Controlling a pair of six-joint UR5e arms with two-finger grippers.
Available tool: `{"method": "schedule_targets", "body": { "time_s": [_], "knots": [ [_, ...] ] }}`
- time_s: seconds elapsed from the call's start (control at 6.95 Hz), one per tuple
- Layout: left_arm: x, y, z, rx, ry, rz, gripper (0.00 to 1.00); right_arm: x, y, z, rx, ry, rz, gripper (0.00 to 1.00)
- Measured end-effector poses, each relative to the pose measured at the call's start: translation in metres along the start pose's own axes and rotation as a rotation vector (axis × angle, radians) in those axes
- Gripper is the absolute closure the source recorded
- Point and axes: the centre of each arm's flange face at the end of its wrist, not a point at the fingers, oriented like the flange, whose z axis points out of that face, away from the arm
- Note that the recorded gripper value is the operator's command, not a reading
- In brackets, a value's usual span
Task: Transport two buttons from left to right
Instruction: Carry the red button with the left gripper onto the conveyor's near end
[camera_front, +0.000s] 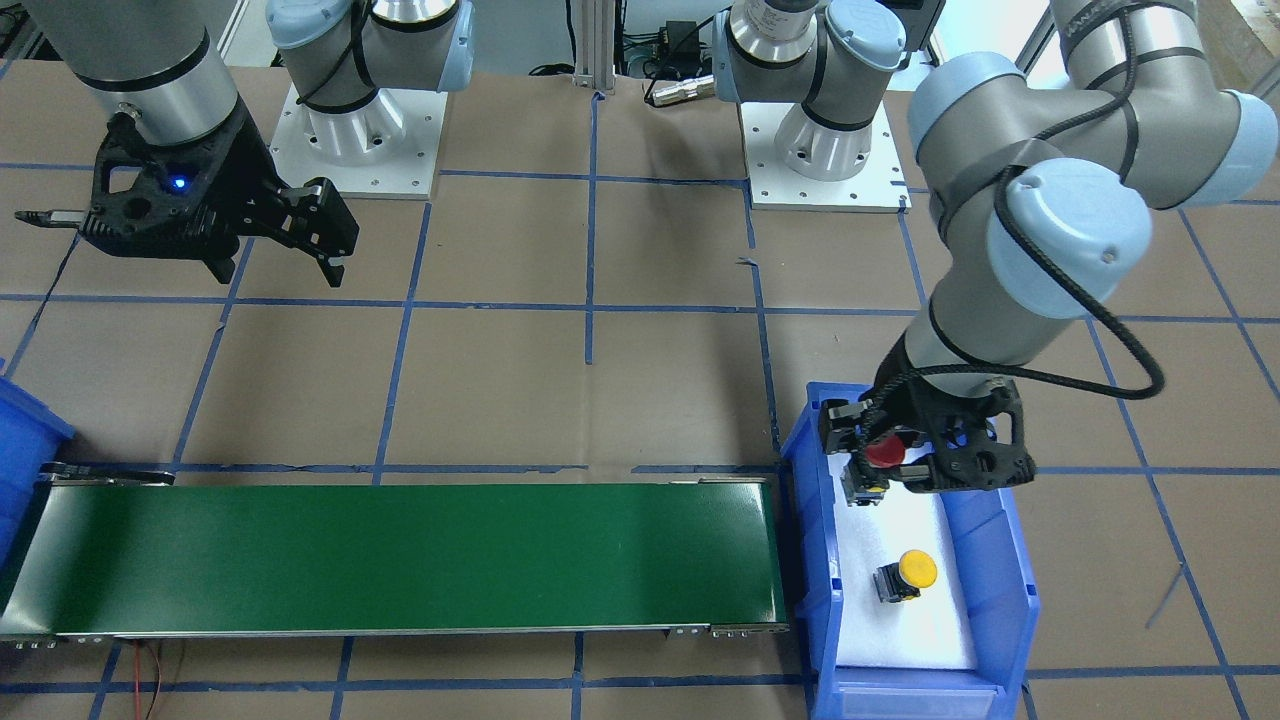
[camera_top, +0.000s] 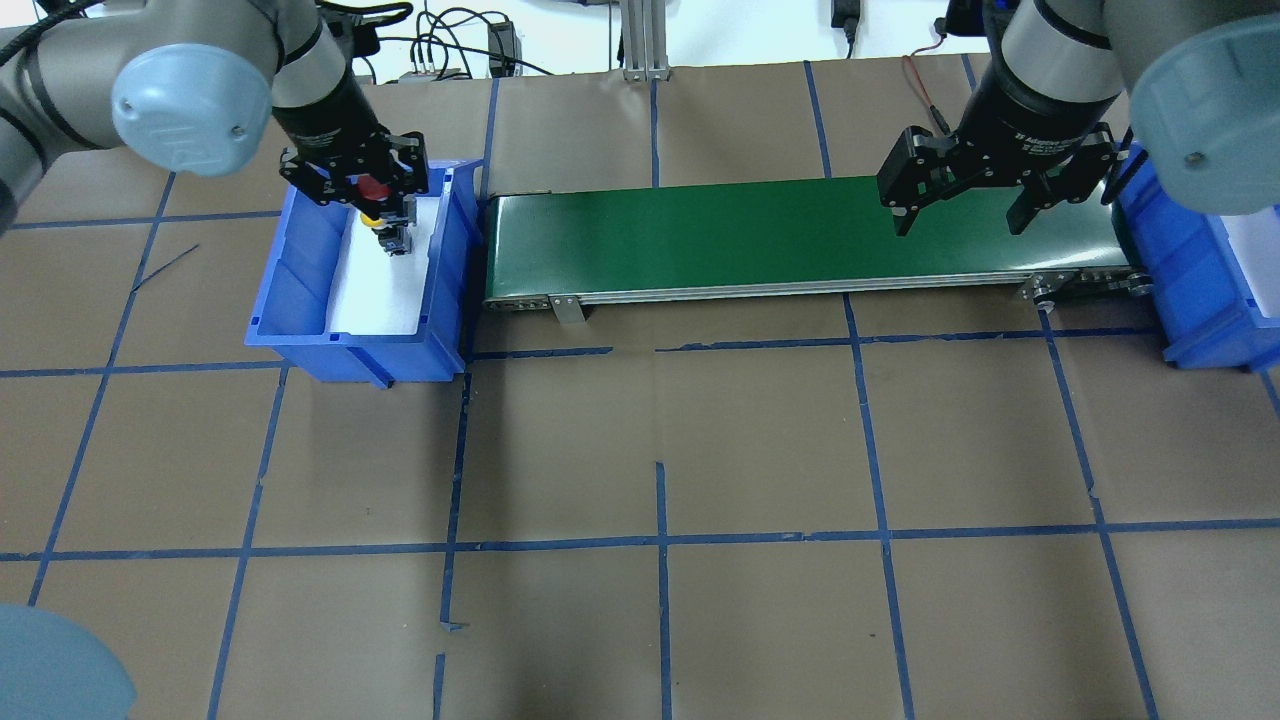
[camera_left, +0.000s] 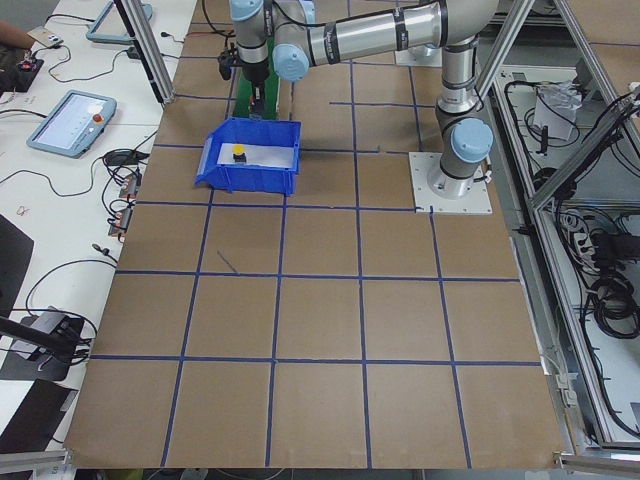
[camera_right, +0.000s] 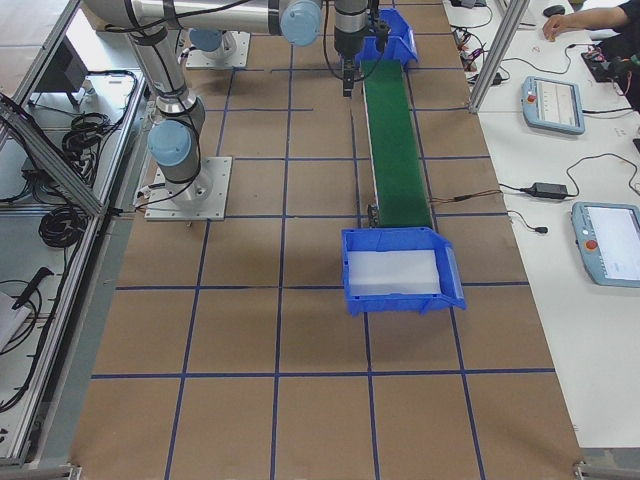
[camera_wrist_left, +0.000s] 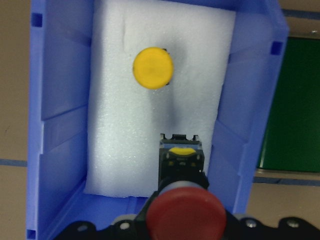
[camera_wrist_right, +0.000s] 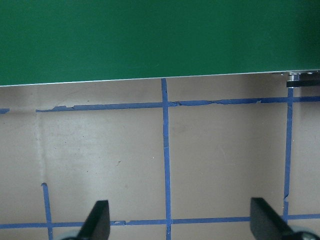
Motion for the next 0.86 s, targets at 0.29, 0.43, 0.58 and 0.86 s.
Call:
{"method": "schedule_targets", "body": {
  "time_s": [0.29,0.43,0.58,0.86],
  "knots": [
    [0.07,-0.013,0.017,0.015,-0.042,-0.018,0.73,0.001,0.0,0.0,0.0,0.013,-0.005,0.0],
    [0.092,-0.021,0.03,0.004,-0.02,-0.05,0.71,0.003,0.0,0.001,-0.001,0.014,-0.005,0.0],
    [0.105,-0.024,0.045,-0.019,-0.002,-0.064,0.71,0.003,0.0,0.001,-0.003,0.014,-0.003,0.0],
    [0.11,-0.02,0.08,-0.046,0.003,-0.056,0.71,0.004,-0.001,0.002,-0.005,0.015,0.002,0.0]
  ]
}}
